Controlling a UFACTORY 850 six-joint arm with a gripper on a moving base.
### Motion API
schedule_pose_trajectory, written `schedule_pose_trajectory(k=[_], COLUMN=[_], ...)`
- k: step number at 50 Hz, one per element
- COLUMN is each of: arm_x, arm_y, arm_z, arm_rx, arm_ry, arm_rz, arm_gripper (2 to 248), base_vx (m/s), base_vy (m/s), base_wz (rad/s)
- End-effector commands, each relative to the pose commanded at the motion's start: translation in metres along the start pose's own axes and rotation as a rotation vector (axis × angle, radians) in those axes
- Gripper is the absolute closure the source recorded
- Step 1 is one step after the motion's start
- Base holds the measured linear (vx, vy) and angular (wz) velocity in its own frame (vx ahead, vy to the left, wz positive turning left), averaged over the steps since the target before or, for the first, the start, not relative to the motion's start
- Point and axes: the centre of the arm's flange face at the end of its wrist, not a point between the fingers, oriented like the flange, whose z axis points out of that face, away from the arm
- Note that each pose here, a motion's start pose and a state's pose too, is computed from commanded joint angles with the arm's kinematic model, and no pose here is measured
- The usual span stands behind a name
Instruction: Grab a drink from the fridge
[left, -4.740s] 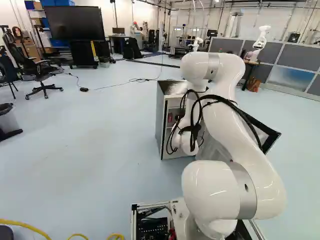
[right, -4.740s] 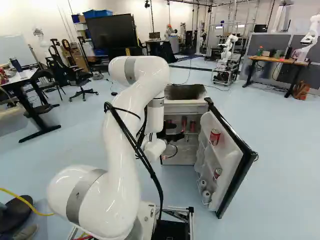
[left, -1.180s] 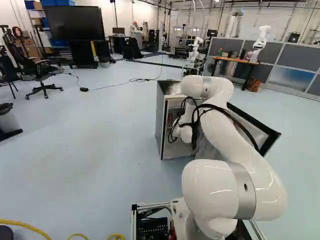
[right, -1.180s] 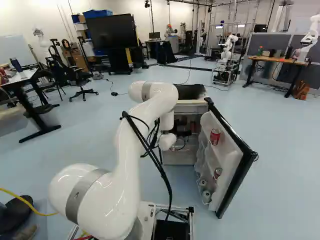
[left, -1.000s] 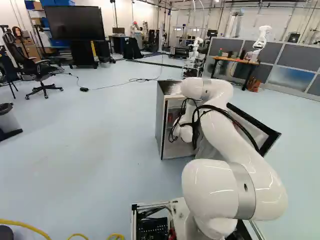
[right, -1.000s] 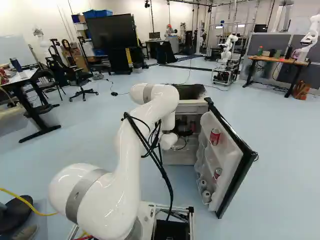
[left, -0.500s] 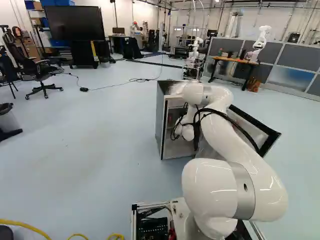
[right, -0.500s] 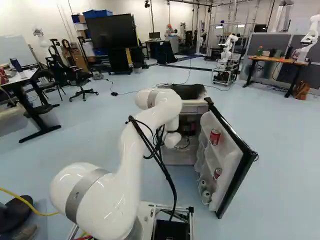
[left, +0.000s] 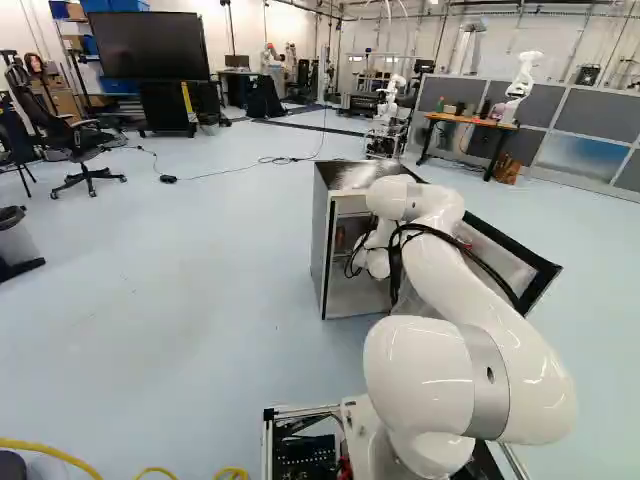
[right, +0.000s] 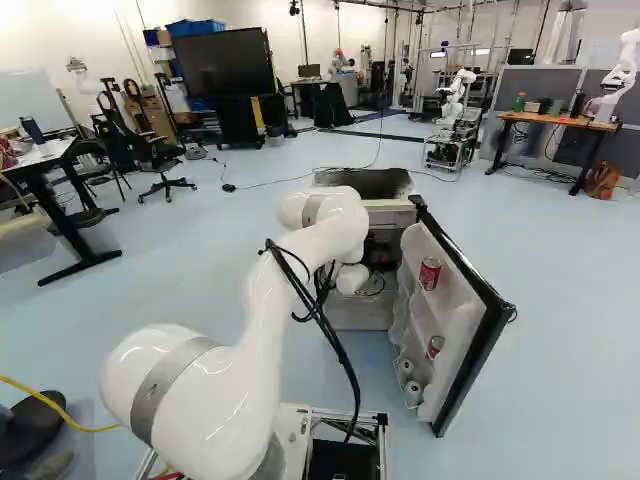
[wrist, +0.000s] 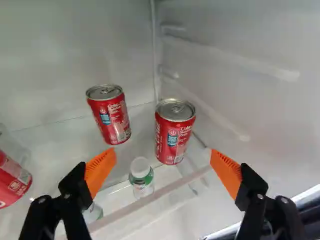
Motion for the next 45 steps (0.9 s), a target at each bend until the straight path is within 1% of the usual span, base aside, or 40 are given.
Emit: schedule_pose_trajectory(k=[14, 29, 33, 39, 45], arm_x=[-0.003, -0.003, -0.003, -0.003, -0.003], arm_y=[0.005, 0.006, 0.006, 0.006, 0.006], arm_z=[0.022, 0.025, 0.025, 0.025, 0.025], arm_rx=[-0.011, -0.012, -0.012, -0.011, -0.01], arm_ry=[0.033, 0.04, 0.04, 0.041, 0.041], arm_rz=[0.009, 0.013, 0.035, 0.086, 0.108], arm_gripper=[3, 3, 3, 3, 3], base_vx=[0.0, 0.0, 0.0, 0.0, 0.0], base_vy=[0.0, 0.0, 0.0, 0.0, 0.0], base_wz=[0.0, 0.0, 0.0, 0.0, 0.0])
